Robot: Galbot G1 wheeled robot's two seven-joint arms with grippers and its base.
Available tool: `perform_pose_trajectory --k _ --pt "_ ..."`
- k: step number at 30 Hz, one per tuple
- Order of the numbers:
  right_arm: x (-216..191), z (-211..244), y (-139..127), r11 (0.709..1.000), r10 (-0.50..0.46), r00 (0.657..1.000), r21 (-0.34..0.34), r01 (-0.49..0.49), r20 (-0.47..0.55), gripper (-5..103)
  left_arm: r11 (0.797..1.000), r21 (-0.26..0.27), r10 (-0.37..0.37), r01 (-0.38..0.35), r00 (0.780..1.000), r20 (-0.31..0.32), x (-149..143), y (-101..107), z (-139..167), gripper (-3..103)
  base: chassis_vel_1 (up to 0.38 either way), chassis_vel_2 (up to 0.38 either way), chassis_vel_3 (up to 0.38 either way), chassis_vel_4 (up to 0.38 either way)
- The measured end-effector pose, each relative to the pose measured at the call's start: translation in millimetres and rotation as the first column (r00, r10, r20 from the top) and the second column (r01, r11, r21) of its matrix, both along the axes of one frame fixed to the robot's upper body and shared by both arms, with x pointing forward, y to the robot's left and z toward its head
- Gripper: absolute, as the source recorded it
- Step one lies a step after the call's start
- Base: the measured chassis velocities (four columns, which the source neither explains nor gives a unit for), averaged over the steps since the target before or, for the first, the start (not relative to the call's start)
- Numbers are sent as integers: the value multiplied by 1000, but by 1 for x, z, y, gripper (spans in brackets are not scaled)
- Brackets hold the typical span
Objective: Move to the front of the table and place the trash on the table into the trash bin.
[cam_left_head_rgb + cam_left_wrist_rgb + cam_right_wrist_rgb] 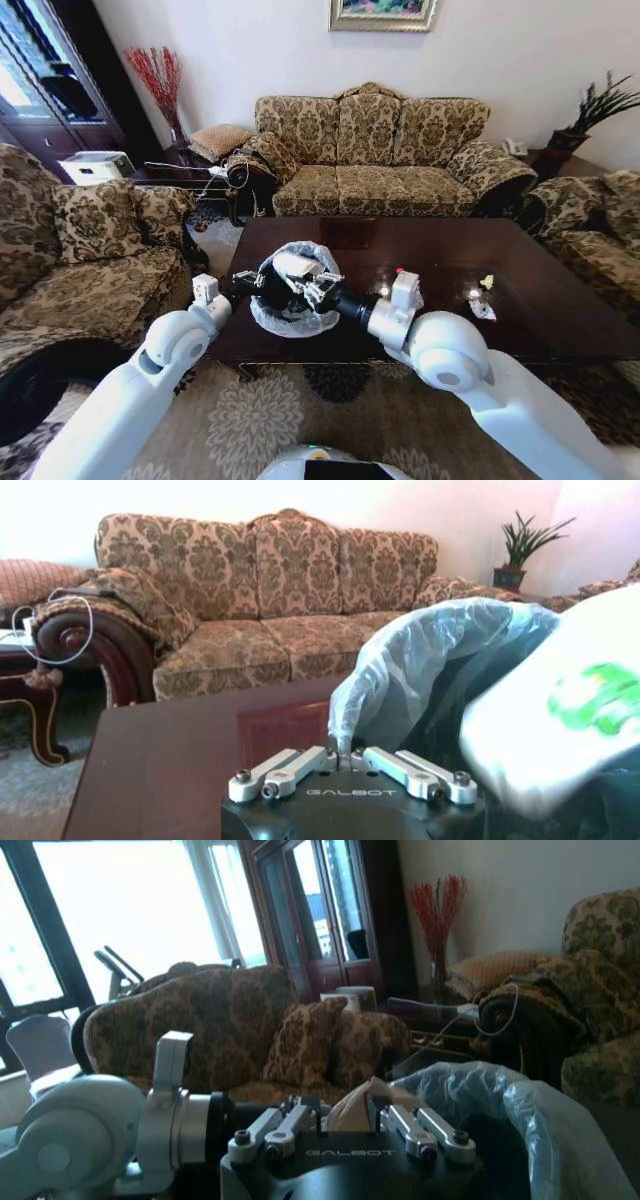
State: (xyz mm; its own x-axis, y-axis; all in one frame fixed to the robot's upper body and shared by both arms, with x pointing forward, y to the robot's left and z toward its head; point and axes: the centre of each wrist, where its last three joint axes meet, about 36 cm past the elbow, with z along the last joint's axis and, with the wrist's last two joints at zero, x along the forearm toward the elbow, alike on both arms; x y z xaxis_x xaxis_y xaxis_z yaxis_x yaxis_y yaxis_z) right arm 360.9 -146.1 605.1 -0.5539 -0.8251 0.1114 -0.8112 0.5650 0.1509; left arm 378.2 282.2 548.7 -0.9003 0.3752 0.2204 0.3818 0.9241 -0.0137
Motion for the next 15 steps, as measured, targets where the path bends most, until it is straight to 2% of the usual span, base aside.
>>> perform_pose_trajectory --k 2,4,8,9,10,12,13,14,15 --pt "4 -6 4 999 -7 1000 33 7 5 37 1000 0 4 -4 1000 1 -1 1 0 1 0 0 0 0" --pt "7 -7 5 999 -11 1000 42 10 11 37 1000 1 6 -6 1000 1 -1 1 0 1 0 0 0 0" --pt "13 -2 0 997 -34 999 71 31 36 58 1000 -3 9 -9 1000 6 -1 1 2 1 0 0 0 0" --pt "13 -2 0 997 -34 999 71 31 36 58 1000 -3 9 -9 1000 6 -1 1 2 1 0 0 0 0" --pt "15 1 -2 995 -46 998 94 41 50 63 1000 -6 10 -10 1000 8 0 1 2 1 0 0 0 0" --pt "16 3 -4 992 -59 996 117 51 65 63 1000 -9 12 -12 1000 10 0 1 3 1 0 0 0 0" --pt "25 12 -16 968 -186 975 195 159 125 80 999 -30 37 -36 999 26 2 4 1 1 0 0 0 0" --pt "30 9 -22 941 -299 942 212 264 152 85 997 -55 57 -55 998 37 3 5 0 1 0 0 0 0" --pt "36 4 -29 918 -372 914 211 336 162 90 995 -72 71 -68 997 43 3 6 -1 1 0 0 0 0"
